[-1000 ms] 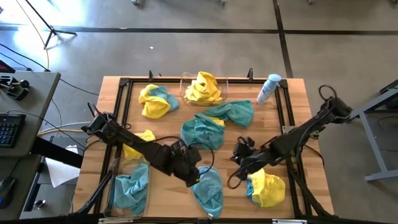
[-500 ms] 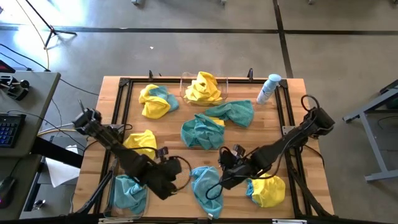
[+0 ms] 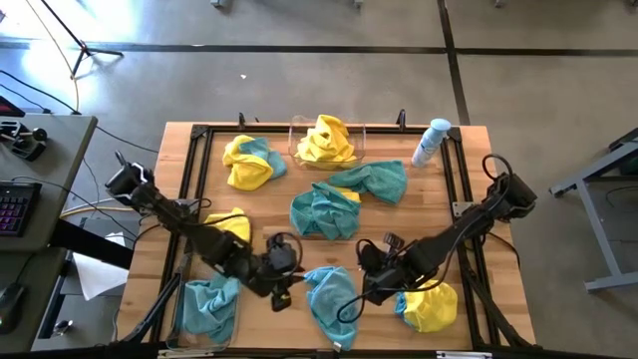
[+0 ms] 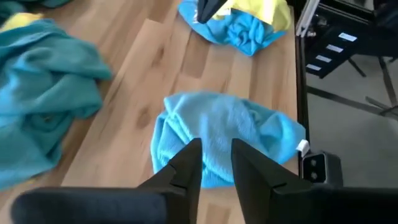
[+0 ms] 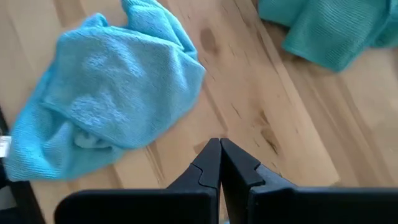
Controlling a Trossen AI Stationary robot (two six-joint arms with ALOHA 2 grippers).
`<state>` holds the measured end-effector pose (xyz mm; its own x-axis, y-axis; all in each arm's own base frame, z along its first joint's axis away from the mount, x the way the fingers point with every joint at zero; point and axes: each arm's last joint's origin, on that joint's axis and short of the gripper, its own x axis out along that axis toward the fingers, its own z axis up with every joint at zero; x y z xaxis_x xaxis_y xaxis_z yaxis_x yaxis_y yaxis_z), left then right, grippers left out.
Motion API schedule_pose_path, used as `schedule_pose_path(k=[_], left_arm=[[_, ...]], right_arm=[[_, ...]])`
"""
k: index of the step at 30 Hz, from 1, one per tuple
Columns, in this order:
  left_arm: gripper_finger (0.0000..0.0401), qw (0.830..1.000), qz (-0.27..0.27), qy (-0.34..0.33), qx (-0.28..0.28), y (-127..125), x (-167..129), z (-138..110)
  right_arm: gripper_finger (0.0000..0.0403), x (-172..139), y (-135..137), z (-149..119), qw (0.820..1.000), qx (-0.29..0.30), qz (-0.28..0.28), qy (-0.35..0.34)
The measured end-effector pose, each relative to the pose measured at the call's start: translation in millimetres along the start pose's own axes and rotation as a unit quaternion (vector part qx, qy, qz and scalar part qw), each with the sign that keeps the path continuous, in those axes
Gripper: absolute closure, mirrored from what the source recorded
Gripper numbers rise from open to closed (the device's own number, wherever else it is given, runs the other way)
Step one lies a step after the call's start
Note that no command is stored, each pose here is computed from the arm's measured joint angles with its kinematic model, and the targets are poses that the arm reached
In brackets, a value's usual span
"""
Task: Sort microfiber towel by color & place in baskets
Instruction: Put the blue microfiber towel into the bottom transparent bin
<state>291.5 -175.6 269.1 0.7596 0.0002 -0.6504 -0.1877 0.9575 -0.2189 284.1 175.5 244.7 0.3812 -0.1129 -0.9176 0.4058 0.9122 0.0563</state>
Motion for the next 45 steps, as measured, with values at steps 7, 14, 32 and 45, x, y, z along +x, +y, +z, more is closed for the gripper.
schedule_pose_path(k=[7, 14, 32, 45], left_arm=[[0.0247, 1.000, -0.002, -0.007, 0.019, 1, 41, 1], [0.0237, 0.999, -0.007, 0.038, 0.008, -11, 90, 10], [0.0240, 0.982, 0.071, 0.176, -0.012, -12, 164, 2], [0.0385, 0.963, 0.119, 0.239, -0.022, -9, 166, -20]], right_arm=[[0.0403, -5, 1, -14, 0.996, -0.086, -0.034, 0.003], [0.0403, 5, -6, -48, 0.991, -0.132, -0.034, -0.019], [0.0403, -11, -85, -102, 0.977, -0.073, 0.129, -0.153], [0.0403, -10, -91, -104, 0.971, -0.112, 0.133, -0.165]])
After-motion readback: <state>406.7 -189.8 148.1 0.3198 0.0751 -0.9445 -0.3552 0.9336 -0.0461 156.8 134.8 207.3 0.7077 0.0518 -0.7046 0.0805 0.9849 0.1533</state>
